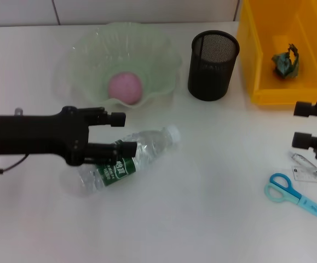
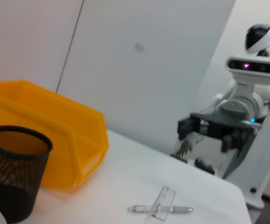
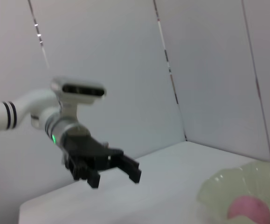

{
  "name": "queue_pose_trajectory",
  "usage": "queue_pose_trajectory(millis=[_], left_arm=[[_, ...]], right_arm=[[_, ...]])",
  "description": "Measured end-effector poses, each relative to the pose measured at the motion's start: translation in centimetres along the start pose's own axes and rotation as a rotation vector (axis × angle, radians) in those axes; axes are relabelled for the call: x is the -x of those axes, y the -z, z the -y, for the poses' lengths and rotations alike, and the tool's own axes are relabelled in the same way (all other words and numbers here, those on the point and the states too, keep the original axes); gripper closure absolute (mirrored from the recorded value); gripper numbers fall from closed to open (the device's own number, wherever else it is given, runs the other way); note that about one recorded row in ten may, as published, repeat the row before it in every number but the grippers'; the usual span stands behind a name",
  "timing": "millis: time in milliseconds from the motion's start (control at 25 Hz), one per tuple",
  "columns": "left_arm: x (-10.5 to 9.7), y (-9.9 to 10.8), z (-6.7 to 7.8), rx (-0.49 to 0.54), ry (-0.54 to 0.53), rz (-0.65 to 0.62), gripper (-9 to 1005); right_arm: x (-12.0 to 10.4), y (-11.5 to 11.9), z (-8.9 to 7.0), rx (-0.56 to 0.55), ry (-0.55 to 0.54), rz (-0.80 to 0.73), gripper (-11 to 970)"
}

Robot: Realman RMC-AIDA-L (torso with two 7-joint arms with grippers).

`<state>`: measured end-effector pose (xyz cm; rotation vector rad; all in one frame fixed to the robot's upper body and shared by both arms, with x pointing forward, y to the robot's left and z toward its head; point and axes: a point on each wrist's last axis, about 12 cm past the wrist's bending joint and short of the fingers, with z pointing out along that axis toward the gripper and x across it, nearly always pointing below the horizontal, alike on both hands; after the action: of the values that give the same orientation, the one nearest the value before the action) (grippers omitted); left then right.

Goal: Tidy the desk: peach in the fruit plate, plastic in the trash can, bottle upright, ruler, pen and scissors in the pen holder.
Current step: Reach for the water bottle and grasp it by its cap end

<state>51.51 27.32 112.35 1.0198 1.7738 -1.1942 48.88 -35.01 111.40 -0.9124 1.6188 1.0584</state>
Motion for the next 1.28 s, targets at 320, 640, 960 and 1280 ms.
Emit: queue_pose_trajectory(millis=[320,640,960,1280], left_arm=[[7.3,-4.5,0.4,0.061,-0.008,-0.294,197],[10.2,-14.1,1.8,0.277,-0.162,-0.623,200],[8.6,-17.2,1.3,0.432,-0.216,-0.733,233],[7.5,-17.5,0.2,0.46,-0.182,-0.749,266]], right_arm=[[-2.4,-0.3,-0.3,-0.06,-0.044,-0.007,250],[-3.0,-0.2,-0.5,-0.086,-0.054,-0.007,250],[-3.9,-0.5,-0.6,-0.097,-0.044,-0.027,249],[-4.3,-1.5,-0.9,-0.049,-0.005,-0.059,252]])
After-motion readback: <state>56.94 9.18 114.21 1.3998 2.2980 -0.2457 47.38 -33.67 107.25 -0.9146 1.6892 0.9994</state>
